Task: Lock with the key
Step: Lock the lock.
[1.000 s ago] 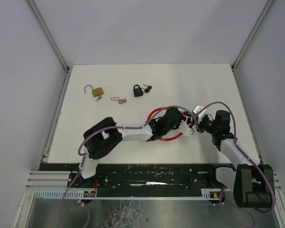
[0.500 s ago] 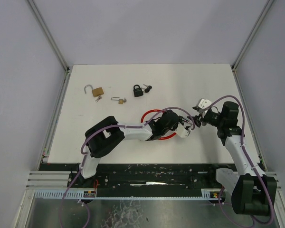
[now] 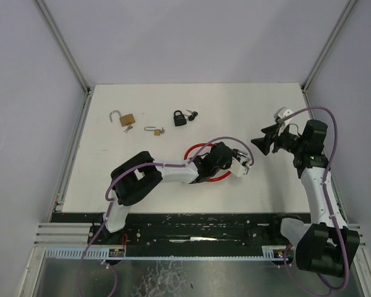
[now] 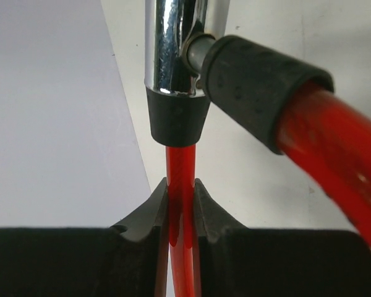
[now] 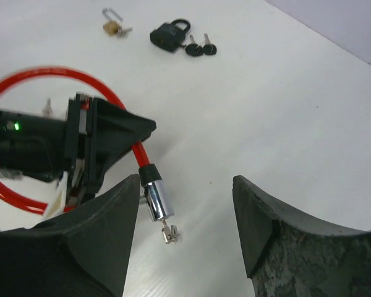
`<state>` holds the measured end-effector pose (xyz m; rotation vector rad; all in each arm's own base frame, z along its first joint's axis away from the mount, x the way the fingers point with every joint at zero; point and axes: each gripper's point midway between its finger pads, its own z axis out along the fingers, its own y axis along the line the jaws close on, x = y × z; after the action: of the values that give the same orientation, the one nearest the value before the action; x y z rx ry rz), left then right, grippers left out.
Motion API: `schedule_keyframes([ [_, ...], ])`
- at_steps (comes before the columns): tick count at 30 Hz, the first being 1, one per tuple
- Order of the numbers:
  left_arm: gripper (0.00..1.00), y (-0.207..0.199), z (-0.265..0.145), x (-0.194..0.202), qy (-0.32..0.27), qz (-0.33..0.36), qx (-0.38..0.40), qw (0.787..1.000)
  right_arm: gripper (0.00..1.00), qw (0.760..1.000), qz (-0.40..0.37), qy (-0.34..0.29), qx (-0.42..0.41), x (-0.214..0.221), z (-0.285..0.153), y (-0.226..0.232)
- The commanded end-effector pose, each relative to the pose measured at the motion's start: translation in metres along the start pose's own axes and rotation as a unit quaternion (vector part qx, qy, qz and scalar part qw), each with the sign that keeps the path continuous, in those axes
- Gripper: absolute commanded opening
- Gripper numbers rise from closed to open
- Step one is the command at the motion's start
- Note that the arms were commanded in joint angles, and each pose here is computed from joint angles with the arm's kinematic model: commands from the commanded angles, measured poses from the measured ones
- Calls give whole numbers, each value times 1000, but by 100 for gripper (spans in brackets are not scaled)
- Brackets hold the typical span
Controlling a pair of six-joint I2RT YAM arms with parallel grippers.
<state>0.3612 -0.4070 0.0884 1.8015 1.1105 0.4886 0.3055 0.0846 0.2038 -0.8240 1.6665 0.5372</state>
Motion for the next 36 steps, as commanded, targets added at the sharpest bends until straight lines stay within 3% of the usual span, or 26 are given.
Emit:
schedule_keyframes([
  [1, 0, 52, -9, 0, -2, -76, -97, 992, 69, 987, 155, -35, 8, -39, -11, -11],
  [8, 0, 78, -9, 6, 8, -142, -135, 981, 70, 956, 275, -97, 21, -56, -35, -23],
  [17, 0, 109, -2, 16, 27, -227, -166, 959, 69, 939, 313, -137, 46, -55, -49, -14],
  [23, 0, 124, 2, 19, 42, -269, -182, 945, 66, 940, 297, -160, 49, -55, -54, 1],
  [31, 0, 132, 9, 19, 56, -302, -191, 932, 64, 934, 337, -119, 10, -30, -29, 13],
  [36, 0, 132, 8, 21, 60, -312, -192, 929, 64, 942, 315, -118, -13, -36, -22, 25],
])
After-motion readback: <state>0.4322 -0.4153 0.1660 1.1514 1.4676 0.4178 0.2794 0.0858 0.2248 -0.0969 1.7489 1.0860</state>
